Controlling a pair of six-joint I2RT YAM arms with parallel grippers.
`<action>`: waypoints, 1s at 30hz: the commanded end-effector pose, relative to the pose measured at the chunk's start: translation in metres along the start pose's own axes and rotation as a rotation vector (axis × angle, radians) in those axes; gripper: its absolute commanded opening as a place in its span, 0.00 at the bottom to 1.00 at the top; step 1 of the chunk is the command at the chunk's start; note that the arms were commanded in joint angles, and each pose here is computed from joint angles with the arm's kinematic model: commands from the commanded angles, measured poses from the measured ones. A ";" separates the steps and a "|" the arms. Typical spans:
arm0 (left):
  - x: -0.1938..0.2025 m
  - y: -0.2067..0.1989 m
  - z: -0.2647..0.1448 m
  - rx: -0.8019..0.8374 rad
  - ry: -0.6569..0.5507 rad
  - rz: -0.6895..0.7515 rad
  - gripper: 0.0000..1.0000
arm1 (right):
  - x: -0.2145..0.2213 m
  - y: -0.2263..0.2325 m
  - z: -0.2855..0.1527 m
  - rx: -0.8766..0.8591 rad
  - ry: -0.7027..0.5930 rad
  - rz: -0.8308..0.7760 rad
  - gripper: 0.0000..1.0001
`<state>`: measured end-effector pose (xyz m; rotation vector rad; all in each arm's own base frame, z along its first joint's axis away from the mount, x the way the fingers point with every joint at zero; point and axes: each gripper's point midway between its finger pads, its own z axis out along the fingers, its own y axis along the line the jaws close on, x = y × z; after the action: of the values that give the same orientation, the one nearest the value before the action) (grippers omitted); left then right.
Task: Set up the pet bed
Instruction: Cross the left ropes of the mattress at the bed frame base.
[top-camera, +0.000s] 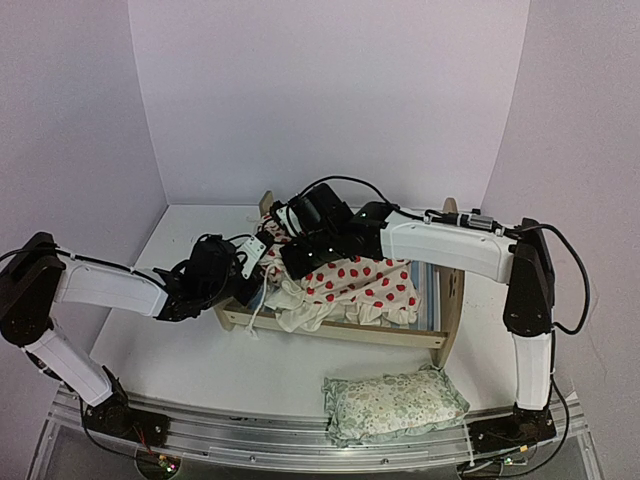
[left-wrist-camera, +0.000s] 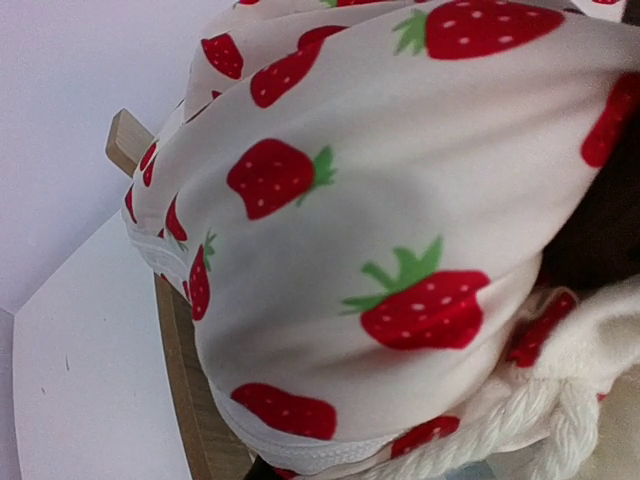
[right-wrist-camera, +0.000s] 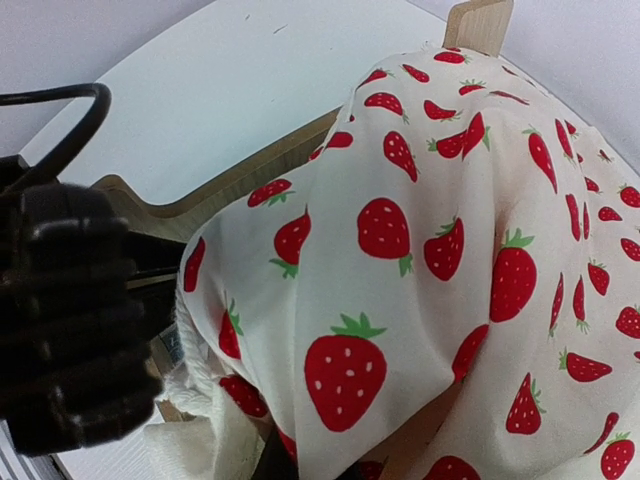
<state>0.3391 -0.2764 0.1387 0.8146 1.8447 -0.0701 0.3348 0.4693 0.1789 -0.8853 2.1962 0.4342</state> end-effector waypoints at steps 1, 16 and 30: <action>-0.018 0.030 -0.011 -0.114 0.037 0.008 0.03 | -0.015 -0.007 -0.013 0.027 -0.048 0.001 0.00; -0.047 0.058 -0.046 -0.196 0.008 0.060 0.03 | -0.020 -0.007 -0.006 0.039 -0.055 0.014 0.00; -0.056 0.077 -0.060 -0.301 -0.001 0.116 0.03 | -0.017 -0.006 -0.003 0.030 -0.047 0.017 0.00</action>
<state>0.3364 -0.2379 0.1905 0.8375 1.8132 0.2041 0.3402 0.4763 0.1893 -0.8568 2.1493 0.4559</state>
